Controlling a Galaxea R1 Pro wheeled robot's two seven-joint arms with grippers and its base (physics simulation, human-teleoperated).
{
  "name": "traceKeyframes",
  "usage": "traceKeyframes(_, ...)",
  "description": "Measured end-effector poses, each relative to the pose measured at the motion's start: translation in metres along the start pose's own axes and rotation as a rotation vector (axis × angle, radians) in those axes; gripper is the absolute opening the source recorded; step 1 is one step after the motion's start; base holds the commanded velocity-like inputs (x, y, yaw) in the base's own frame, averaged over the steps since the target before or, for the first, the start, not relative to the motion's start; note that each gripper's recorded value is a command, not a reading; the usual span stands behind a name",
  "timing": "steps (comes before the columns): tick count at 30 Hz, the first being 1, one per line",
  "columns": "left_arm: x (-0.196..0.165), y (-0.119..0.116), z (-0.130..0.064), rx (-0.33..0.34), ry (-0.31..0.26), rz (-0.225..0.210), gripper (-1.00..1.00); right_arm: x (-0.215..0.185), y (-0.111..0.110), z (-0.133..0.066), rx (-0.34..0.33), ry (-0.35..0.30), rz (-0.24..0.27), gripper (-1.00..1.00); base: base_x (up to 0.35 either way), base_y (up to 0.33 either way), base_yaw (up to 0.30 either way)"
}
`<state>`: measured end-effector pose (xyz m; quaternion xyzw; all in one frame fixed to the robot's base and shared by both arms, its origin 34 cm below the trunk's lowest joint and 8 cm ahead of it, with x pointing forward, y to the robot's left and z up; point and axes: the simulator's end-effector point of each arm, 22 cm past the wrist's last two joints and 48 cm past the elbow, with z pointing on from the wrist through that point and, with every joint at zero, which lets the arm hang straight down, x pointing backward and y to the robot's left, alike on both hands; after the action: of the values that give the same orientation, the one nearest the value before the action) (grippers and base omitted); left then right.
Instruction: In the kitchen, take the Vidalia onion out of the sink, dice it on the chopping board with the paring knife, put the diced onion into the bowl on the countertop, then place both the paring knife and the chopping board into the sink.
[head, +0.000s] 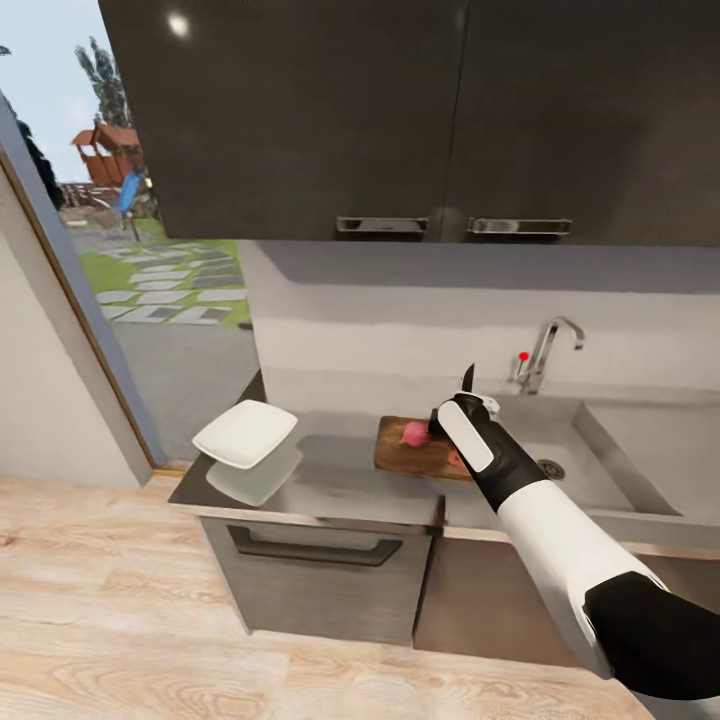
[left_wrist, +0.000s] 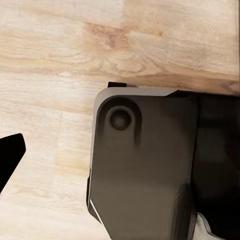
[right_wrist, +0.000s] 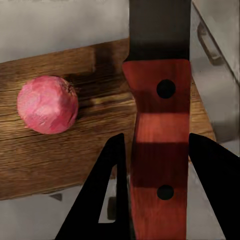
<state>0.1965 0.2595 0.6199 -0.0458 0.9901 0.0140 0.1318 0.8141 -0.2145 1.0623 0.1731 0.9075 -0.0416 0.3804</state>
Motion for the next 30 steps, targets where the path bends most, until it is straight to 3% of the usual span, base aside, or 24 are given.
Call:
traceKeyframes(7,-0.002,0.000,0.000,0.001,-0.006,0.000,1.00,-0.003,0.000,-0.003,-0.002,-0.006,0.002,-1.00,0.000,0.000,-0.167)
traceKeyframes(23,-0.003,0.000,0.000,0.001,-0.007,0.000,1.00,-0.002,0.005,-0.006,-0.003,-0.012,-0.019,-1.00,0.000,-0.033,-0.008)
traceKeyframes(24,-0.003,0.000,0.000,0.001,-0.007,0.000,1.00,-0.001,0.009,-0.007,-0.005,-0.018,-0.037,-1.00,0.000,-0.002,0.000)
traceKeyframes(25,-0.003,0.000,0.000,0.001,-0.007,0.000,1.00,-0.002,0.026,-0.018,-0.020,-0.053,-0.133,-1.00,0.000,-0.002,0.000)
traceKeyframes(26,-0.003,0.000,0.000,0.001,-0.007,0.000,1.00,-0.003,0.031,-0.021,-0.023,-0.065,-0.166,-1.00,0.000,0.000,0.000)
traceKeyframes(28,-0.003,0.000,0.000,0.001,-0.007,0.000,1.00,-0.008,0.047,-0.037,-0.023,-0.122,-0.296,-1.00,0.000,0.000,0.000)
traceKeyframes(30,-0.003,0.000,0.000,0.001,-0.007,0.000,1.00,-0.026,0.056,-0.058,0.027,-0.225,-0.451,-1.00,0.000,0.000,0.000)
